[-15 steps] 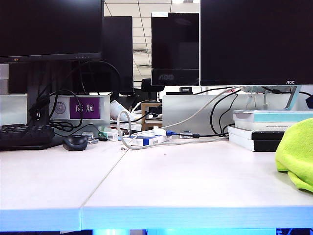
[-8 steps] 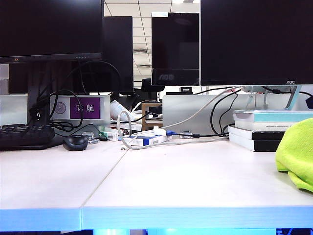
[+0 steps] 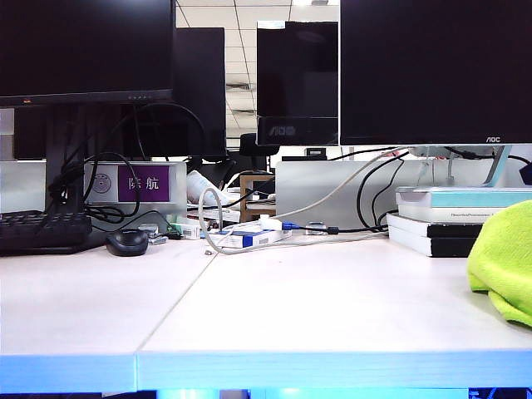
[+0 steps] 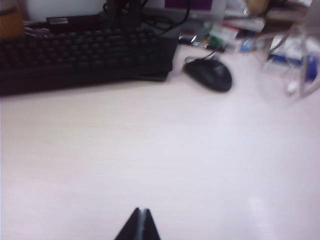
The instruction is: Wipe the table from left to right using the rag.
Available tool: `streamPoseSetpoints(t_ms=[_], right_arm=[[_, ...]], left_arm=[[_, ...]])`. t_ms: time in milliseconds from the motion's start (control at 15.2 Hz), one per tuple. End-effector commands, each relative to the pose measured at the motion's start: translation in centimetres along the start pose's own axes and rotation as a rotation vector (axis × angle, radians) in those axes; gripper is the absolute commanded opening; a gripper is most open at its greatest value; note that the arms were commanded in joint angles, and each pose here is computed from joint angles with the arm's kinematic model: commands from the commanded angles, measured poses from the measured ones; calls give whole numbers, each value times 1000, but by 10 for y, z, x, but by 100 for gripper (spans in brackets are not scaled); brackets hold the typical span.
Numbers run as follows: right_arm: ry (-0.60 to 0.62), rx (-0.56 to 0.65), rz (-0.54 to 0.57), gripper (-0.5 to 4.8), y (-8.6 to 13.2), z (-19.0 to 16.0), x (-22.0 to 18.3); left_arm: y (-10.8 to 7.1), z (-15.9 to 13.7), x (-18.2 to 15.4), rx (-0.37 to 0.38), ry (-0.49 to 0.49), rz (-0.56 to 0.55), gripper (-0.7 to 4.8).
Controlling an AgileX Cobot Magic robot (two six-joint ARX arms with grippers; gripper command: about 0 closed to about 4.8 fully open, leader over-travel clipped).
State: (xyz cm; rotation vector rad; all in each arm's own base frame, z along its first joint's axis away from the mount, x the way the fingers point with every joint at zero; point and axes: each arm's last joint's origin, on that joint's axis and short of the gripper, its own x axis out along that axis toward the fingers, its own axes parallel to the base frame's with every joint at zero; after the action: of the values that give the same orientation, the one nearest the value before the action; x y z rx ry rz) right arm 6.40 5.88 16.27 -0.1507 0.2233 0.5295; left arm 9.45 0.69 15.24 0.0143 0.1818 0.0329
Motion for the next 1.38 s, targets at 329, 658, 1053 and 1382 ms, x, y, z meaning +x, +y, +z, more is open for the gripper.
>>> streamPoseSetpoints(t_ms=[329,658,1053,1382], right_arm=[[-13,8,1,-5,0,2,-1],[-13,8,2,-5,0,2,-1],[-13,7,1,-5,0,2,-1],[-12,42,-245,-5,-15,2,1]], left_arm=[[-7,-3,1,64,11,-21,-4],[-17,-2,0,77,-1,-171,-4],[-17,-2,0,77,-1,-171,-4],[-17,-2,0,77,-1,-171,-4]])
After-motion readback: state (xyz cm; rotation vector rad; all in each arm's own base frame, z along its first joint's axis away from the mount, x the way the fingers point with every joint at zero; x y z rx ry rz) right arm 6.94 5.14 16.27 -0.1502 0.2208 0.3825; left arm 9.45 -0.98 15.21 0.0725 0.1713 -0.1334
